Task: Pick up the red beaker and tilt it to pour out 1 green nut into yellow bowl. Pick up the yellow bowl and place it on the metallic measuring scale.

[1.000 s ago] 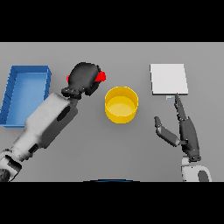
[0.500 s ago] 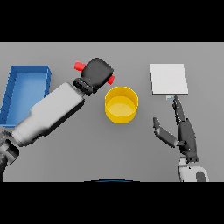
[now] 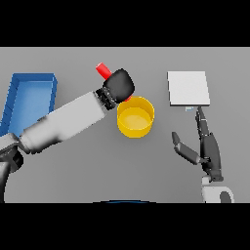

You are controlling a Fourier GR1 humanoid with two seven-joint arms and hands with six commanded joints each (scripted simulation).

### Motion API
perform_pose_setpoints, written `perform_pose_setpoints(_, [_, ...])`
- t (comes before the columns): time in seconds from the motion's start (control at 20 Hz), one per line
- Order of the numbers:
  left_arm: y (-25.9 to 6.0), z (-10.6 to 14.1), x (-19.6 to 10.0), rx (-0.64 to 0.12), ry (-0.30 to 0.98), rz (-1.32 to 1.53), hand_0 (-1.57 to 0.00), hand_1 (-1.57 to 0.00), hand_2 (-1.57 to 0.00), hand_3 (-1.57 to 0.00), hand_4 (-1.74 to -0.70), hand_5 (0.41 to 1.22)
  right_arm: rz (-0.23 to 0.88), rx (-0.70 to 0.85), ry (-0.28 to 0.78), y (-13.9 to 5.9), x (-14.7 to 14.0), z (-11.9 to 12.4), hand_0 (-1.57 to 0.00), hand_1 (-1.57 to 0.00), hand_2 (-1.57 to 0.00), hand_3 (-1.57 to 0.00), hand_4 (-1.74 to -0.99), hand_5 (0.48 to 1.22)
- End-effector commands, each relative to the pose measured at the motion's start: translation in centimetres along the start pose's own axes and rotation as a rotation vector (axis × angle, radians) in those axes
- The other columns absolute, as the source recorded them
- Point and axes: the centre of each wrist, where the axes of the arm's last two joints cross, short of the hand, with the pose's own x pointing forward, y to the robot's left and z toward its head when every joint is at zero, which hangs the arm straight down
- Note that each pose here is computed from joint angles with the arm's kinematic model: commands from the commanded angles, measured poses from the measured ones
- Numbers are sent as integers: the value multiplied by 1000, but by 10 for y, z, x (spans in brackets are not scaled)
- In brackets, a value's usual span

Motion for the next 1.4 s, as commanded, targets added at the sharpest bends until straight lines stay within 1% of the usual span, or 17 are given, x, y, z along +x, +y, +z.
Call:
perform_pose_setpoints(0.0, [1, -2, 3, 1, -9, -35, -1571, -1571, -1571, -1551, -1738, 1221, 4, 1, 20, 3, 0, -1, 1, 1, 1, 1, -1286, 618])
perform_pose_setpoints(0.2, [12, -9, 0, -8, -11, -161, -1571, -1571, -1571, -1563, -1738, 1221, 21, -12, 26, 4, 0, 0, 1, 1, 1, 1, -1270, 588])
perform_pose_setpoints(0.35, [18, -15, 0, -57, -19, -251, -1571, -1571, -1571, -1567, -1736, 1221, 52, -20, 37, 4, -1, -4, 1, 1, 1, 1, -1236, 582])
perform_pose_setpoints(0.45, [21, -15, 2, -64, -46, -308, -1571, -1571, -1571, -1568, -1735, 1221, 44, -16, 31, 4, -2, -4, 1, 1, 1, 1, -1216, 585])
perform_pose_setpoints(0.6, [27, -16, 2, -63, -58, -396, -1571, -1571, -1571, -1570, -1735, 1221, 45, -7, 5, 6, 0, -2, 1, 1, 1, 1, -1206, 591])
perform_pose_setpoints(0.7, [28, -16, 5, -63, -74, -438, -1571, -1571, -1571, -1570, -1734, 1221, 52, -12, 14, 3, -1, -2, 1, 1, 1, 1, -1209, 593])
perform_pose_setpoints(0.85, [44, -15, -6, -52, -65, -475, -1571, -1571, -1571, -1571, -1731, 1221, 63, -14, 21, 7, -1, -3, 1, 1, 1, 1, -1206, 592])
perform_pose_setpoints(0.95, [59, -12, -30, -23, -25, -453, -1571, -1571, -1571, -1571, -1729, 1221, 63, -17, 1, 5, 1, -3, 1, 1, 1, 1, -1209, 592])
perform_pose_setpoints(1.0, [68, -9, -42, -2, 2, -446, -1571, -1571, -1571, -1494, -1727, 1221, 70, -14, -5, 5, 0, -2, 1, 1, 1, 1, -1203, 592])
perform_pose_setpoints(1.05, [76, -5, -58, 6, 40, -432, -1571, -1571, -1399, -1509, -1676, 1221, 77, -21, -4, 8, 2, -4, 1, 1, 1, 1, -1201, 592])
perform_pose_setpoints(1.15, [95, 5, -90, 47, 95, -383, -1571, -1571, -1461, -1041, -1699, 1221, 59, -18, -3, 7, 2, -6, 1, 1, 1, 1, -1186, 596])
perform_pose_setpoints(1.25, [111, 17, -123, 72, 170, -313, -1571, -1571, -1501, -1232, -1705, 1221, 35, -10, -4, 8, 0, -5, 1, 1, 1, 1, -1181, 593])
perform_pose_setpoints(1.35, [120, 26, -151, 88, 270, -189, -1571, -1571, -1526, -1354, -1715, 1221, 4, 2, -7, 5, 0, -6, 1, 1, 1, 1, -1183, 595])
